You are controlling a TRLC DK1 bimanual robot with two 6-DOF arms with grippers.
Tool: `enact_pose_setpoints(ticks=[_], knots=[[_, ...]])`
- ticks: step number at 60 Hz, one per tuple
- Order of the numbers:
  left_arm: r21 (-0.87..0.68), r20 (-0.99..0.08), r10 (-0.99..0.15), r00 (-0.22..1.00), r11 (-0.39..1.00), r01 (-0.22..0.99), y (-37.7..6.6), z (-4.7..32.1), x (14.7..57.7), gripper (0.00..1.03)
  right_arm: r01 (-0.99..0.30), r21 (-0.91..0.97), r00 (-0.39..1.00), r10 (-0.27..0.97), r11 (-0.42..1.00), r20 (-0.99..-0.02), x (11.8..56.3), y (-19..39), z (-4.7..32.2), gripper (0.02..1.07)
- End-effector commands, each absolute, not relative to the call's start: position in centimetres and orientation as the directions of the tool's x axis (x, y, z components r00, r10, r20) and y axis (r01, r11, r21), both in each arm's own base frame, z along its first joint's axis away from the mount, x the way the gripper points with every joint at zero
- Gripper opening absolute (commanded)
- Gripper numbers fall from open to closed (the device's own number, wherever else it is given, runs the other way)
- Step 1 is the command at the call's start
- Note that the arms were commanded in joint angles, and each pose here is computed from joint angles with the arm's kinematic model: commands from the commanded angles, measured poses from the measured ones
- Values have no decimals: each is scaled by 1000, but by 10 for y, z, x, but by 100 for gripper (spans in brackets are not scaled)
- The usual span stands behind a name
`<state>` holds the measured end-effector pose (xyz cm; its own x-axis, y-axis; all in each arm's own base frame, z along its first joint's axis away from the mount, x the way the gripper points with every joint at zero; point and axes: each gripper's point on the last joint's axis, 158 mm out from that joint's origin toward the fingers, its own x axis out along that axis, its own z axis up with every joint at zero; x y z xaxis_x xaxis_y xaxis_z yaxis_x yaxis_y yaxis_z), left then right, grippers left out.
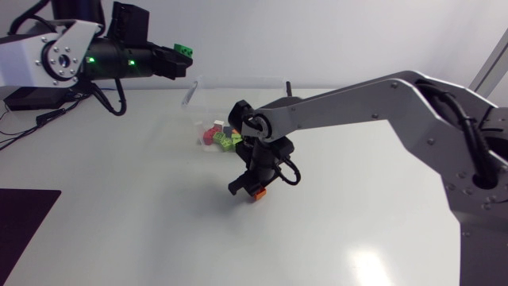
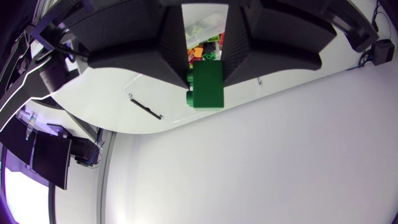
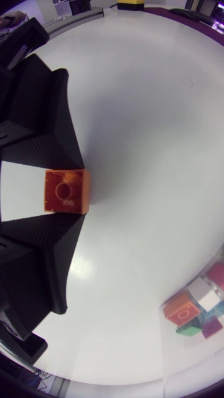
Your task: Place the duplo bricks in the container
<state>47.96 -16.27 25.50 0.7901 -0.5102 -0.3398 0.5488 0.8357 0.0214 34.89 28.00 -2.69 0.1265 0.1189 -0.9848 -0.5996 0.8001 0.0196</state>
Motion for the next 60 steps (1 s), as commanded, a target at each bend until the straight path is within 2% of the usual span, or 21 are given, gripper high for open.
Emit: enact_pose_setpoints(ticks=[1,21,30,31,32,37,39,40,45,60], knots=[[-4,-333,-526,783,831,556,-178,253,497,19,-567,17,188,149,824,-971,362,268,9,29],[-25,-340,-526,780,834,551,-214,238,551,20,-513,22,318,213,858,-924,387,237,85,29],[-45,-344,-515,785,844,535,-225,229,571,24,-498,17,385,238,867,-892,398,228,118,29],[-43,-343,-512,788,846,531,-225,229,573,26,-496,15,393,240,868,-888,400,227,121,29],[-47,-344,-513,787,846,531,-227,227,575,34,-493,15,401,243,870,-883,401,226,125,29],[-59,-393,-505,768,848,527,-231,211,580,81,-484,14,442,258,875,-859,409,221,146,29],[-59,-415,-503,758,846,529,-233,204,579,96,-479,14,462,265,878,-846,413,220,156,29],[-58,-420,-504,755,845,531,-233,203,578,100,-476,13,470,267,879,-841,415,218,159,29],[-43,-482,-496,722,837,546,-232,192,568,99,-476,7,516,285,879,-808,423,217,183,29],[-4,-551,-443,708,849,529,-194,211,528,99,-484,15,614,352,875,-707,451,234,232,29]])
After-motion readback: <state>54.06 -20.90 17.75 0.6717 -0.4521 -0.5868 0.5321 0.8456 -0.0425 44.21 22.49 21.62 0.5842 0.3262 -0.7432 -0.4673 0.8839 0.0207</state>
